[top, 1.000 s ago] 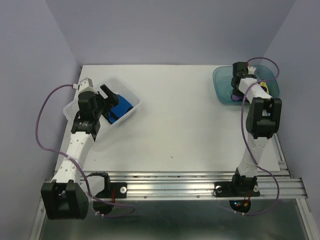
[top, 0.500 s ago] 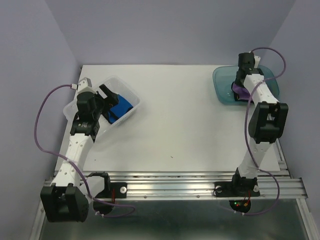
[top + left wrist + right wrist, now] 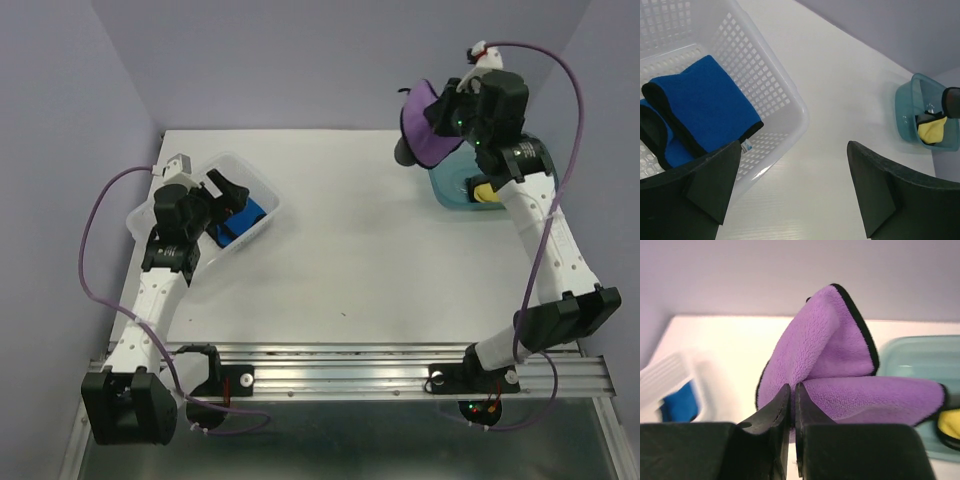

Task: Fold and stack the towels
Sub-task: Move the towel to the center of the board, then flatten out the crumpled towel

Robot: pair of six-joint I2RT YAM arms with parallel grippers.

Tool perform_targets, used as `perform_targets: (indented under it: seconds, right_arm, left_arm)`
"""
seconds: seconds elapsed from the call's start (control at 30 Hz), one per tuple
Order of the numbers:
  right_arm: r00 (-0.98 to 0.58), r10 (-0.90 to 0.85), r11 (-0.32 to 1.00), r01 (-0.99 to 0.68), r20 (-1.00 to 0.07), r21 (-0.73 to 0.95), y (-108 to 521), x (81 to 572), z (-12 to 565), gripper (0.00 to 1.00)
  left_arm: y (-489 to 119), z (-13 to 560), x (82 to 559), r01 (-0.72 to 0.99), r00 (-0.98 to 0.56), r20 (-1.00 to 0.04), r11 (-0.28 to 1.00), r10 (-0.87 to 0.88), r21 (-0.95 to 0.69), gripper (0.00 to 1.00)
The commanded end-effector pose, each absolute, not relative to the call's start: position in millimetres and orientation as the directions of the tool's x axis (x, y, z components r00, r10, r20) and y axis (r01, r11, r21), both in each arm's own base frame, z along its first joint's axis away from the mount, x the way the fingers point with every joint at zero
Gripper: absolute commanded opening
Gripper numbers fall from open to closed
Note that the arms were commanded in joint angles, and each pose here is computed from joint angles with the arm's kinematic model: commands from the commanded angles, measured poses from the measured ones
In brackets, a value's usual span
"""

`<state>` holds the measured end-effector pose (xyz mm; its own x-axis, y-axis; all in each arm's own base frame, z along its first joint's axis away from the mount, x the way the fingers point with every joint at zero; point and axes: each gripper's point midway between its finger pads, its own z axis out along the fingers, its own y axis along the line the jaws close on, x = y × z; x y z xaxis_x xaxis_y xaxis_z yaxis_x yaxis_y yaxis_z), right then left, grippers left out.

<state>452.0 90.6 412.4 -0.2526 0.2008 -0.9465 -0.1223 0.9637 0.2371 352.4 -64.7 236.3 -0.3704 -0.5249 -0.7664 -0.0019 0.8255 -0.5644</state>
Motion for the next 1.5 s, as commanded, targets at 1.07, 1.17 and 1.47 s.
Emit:
perform_targets:
  seconds: [1.07,1.17,1.47]
  right_arm:
    - [-0.666,0.240,0.959,0.052,-0.706,0.278,113,246,147,1.00]
    - [-0.676,0.239,0.962,0.069,-0.697,0.264,111,244,142,1.00]
    - [-0.670,0.252,0.959,0.077,-0.699,0.271,108,241,140,1.00]
  left_arm:
    - [-345,109,309,0.428,-0.774,-0.631,0.778,0.054,-0.459,0.96]
    - [-357,98,301,0.475,-0.767,-0.629,0.770,0.125,-0.427,0.94]
    - [-382,88,289,0.592,-0.706,-0.666,0.718,0.242,-0.366,0.93]
